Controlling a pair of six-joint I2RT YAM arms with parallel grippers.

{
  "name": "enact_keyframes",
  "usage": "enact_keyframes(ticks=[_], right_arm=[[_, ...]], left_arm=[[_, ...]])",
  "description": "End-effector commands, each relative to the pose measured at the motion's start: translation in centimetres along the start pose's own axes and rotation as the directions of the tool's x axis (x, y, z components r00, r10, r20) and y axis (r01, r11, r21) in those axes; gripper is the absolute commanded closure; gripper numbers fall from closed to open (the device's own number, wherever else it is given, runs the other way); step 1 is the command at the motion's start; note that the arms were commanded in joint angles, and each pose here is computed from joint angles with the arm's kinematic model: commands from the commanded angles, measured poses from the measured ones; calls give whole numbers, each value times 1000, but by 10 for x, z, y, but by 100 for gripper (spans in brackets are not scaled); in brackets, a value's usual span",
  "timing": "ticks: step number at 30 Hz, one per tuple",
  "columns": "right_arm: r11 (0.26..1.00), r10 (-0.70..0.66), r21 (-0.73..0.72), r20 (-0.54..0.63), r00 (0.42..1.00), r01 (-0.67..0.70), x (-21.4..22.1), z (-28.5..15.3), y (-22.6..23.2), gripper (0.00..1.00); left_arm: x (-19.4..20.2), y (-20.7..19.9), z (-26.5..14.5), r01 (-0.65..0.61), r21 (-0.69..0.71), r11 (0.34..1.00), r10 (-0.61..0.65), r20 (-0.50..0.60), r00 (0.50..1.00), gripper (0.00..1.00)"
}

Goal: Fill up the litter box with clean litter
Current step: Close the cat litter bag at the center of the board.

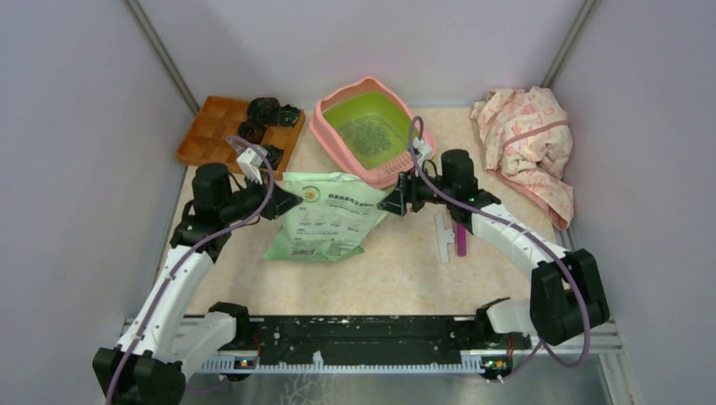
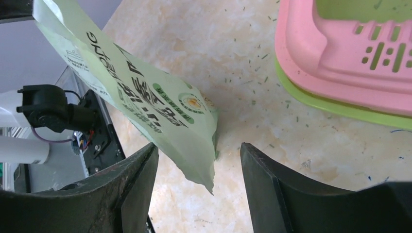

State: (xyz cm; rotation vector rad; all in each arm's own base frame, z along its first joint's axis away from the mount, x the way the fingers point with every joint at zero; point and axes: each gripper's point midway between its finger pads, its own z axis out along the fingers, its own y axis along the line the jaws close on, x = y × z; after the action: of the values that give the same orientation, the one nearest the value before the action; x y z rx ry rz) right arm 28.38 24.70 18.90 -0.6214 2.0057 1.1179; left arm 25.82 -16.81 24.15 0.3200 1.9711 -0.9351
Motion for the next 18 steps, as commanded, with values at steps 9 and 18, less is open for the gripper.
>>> enact_keyframes(ticks=[9,18], right_arm=[[958,-128,-234,159,979,163,-32,23,37,39],[973,-193,-107,100,976,203,-12,39,19,65]], left_arm=[[-11,-3,0,-34,6,999,34,32,999,100],[-14,9,5,15,-53,998,-13,36,999,100]])
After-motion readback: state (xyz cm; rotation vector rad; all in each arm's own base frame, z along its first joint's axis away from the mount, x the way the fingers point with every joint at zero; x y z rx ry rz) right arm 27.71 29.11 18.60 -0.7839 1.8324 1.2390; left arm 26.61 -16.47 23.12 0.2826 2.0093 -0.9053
